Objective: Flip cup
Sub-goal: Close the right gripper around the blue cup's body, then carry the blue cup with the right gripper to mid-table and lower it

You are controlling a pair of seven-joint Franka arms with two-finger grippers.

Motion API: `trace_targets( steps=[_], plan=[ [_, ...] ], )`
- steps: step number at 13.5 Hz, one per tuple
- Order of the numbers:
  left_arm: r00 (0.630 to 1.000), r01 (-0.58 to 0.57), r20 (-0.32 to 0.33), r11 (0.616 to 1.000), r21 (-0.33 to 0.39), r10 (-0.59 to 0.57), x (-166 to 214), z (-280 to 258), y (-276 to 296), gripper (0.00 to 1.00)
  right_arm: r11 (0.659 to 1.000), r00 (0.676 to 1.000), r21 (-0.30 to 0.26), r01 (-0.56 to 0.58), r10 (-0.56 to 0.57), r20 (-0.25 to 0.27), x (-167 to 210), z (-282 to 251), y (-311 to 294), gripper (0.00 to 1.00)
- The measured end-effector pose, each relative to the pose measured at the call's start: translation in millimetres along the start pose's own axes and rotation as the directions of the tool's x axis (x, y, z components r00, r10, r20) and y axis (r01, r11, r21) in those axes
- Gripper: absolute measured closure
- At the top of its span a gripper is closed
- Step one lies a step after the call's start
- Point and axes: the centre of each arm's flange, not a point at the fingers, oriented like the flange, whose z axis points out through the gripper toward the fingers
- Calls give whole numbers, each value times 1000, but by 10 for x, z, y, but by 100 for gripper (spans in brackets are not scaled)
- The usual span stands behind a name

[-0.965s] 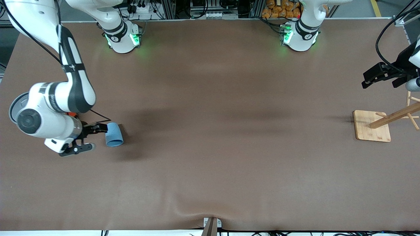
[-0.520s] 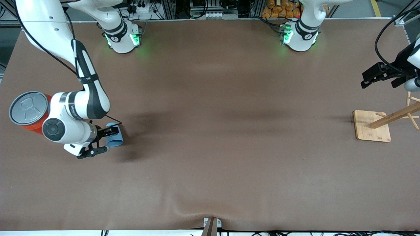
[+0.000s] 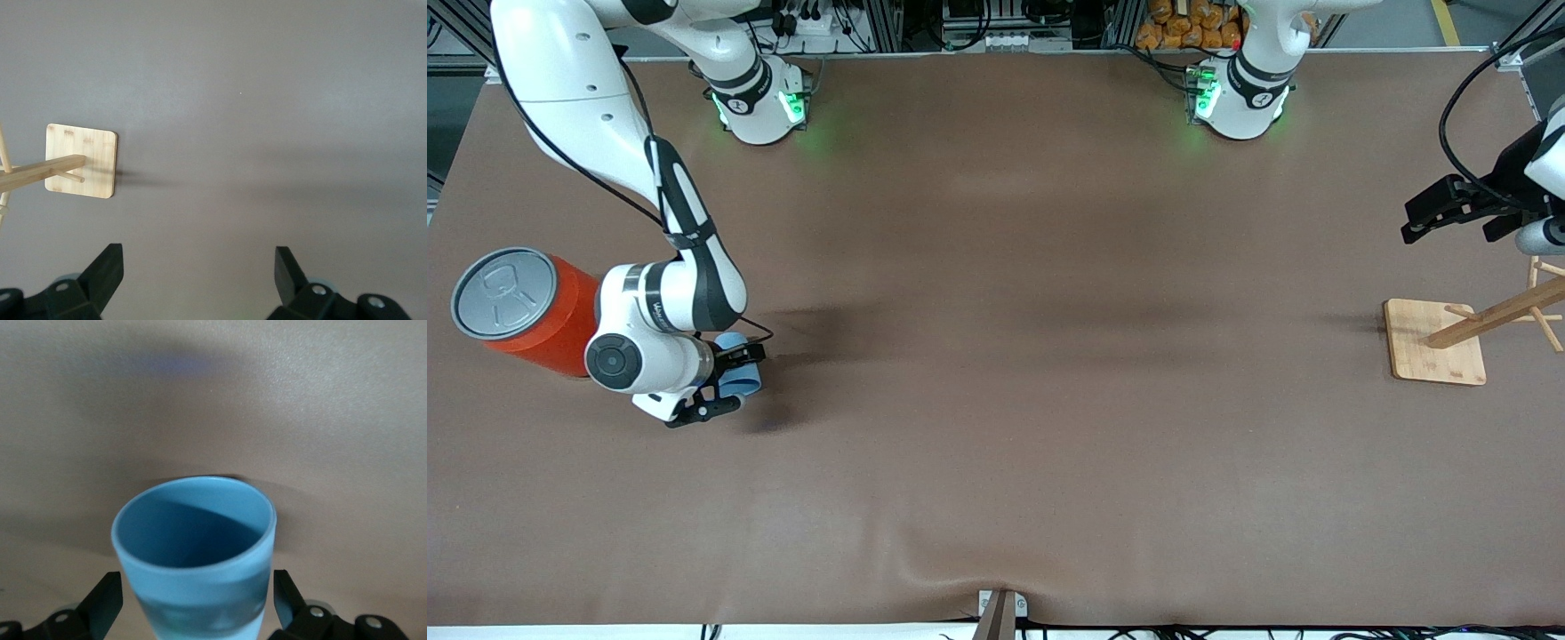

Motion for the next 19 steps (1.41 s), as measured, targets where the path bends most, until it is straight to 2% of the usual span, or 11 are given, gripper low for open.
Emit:
trace_targets(
  steps=[1,3,8,11,12,14,17,19],
  plan=[
    [1000,0,0,1000,0,0,1,2,0,0,1000,1000,0,10,-10,1,3,21,2,0],
    [1000,0,0,1000,0,0,1,3,0,0,999,999,0,54,-54,-1,0,12,28,19],
    [1000,-1,1,1000,0,1,2,5,4,0,979,977,-28,201,-202,-68,63,-117,148,20],
    [1000,-1,1,1000,0,1,3,6,6,0,937,929,-61,344,-349,-121,195,-425,-33,20],
    [1000,-1,1,1000,0,1,3,6,7,0,913,901,-73,402,-409,-143,251,-555,-188,20],
    [1000,-2,1,1000,0,2,3,7,9,0,844,825,-100,526,-536,-179,348,-795,-566,20],
    [1000,-2,1,1000,0,2,2,7,11,0,691,662,-139,709,-720,-205,424,-1015,-1149,20],
    [1000,-2,2,1000,0,2,3,10,13,0,593,557,-149,792,-800,-221,432,-1082,-1650,20]
  ],
)
